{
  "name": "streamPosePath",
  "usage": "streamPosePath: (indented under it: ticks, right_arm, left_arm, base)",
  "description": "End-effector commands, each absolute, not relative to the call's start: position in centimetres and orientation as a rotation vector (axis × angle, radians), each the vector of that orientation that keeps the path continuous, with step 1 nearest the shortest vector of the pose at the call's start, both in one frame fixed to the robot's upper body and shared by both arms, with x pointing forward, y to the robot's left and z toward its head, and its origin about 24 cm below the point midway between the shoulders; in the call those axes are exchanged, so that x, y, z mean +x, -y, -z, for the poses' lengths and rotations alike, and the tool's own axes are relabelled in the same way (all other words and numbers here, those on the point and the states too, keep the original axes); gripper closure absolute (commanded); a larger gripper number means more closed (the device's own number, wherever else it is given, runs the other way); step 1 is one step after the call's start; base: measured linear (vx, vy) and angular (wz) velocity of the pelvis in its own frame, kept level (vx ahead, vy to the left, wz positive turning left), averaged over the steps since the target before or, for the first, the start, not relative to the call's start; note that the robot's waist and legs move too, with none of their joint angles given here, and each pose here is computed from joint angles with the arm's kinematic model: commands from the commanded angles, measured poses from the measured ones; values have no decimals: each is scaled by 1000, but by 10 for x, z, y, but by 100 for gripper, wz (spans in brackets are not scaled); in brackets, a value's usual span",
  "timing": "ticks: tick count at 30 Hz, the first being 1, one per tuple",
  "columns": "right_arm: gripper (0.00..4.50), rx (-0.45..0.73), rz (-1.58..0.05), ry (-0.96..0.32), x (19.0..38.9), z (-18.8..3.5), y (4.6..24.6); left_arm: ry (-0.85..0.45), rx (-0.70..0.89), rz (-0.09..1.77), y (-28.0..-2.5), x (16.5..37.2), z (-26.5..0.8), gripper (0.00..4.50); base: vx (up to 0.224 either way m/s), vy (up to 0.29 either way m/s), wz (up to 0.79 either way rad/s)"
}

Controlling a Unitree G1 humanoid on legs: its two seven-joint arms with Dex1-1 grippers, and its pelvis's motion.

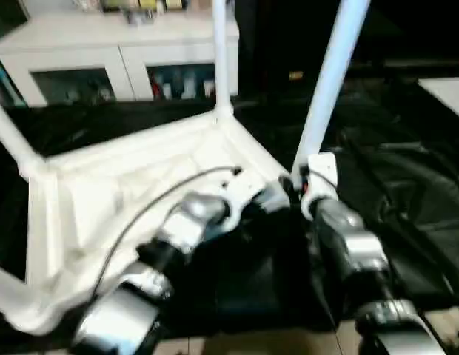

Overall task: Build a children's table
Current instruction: Rotate leg to tighten

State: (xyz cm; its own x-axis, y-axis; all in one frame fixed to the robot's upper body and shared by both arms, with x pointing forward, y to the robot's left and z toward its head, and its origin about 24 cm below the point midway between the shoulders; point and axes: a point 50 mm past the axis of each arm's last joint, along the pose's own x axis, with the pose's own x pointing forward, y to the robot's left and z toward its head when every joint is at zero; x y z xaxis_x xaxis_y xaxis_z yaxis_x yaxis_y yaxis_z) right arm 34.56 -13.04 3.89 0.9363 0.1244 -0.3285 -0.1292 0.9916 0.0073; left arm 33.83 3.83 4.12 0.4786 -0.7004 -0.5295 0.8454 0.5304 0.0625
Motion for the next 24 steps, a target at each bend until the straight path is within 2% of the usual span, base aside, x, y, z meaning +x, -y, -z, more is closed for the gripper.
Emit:
streamPosePath:
  ticks: [1,5,6,8,12,14,17,20,24]
  right_arm:
    - [186,56,-251,-393,335,-22,100]
    - [186,85,-329,-303,335,-33,101]
    - [130,92,-333,-290,336,-35,101]
    - [117,90,-367,-250,336,-40,104]
    - [80,8,-553,-187,331,-53,119]
    - [71,-43,-646,-186,326,-56,127]
    - [43,-200,-825,-258,312,-54,150]
    - [19,-232,-932,-284,302,-56,163]
    - [19,-259,-1024,-320,293,-58,169]
  left_arm:
    - [-493,338,858,-47,343,-35,450]
    - [-486,340,881,-52,342,-36,450]
    - [-484,342,884,-53,342,-36,450]
    - [-477,345,900,-56,342,-36,450]
    - [-455,360,1002,-70,336,-38,450]
    - [-459,369,1049,-76,331,-38,450]
    - [-470,383,1172,-90,319,-39,450]
    - [-469,400,1242,-99,313,-41,450]
    - [-470,407,1292,-107,308,-45,450]
  base:
    - [0,0,0]
    - [0,0,0]
    - [0,0,0]
    - [0,0,0]
    - [0,0,0]
    - [0,0,0]
    - [54,-15,2]
    - [0,0,0]
    - [0,0,0]
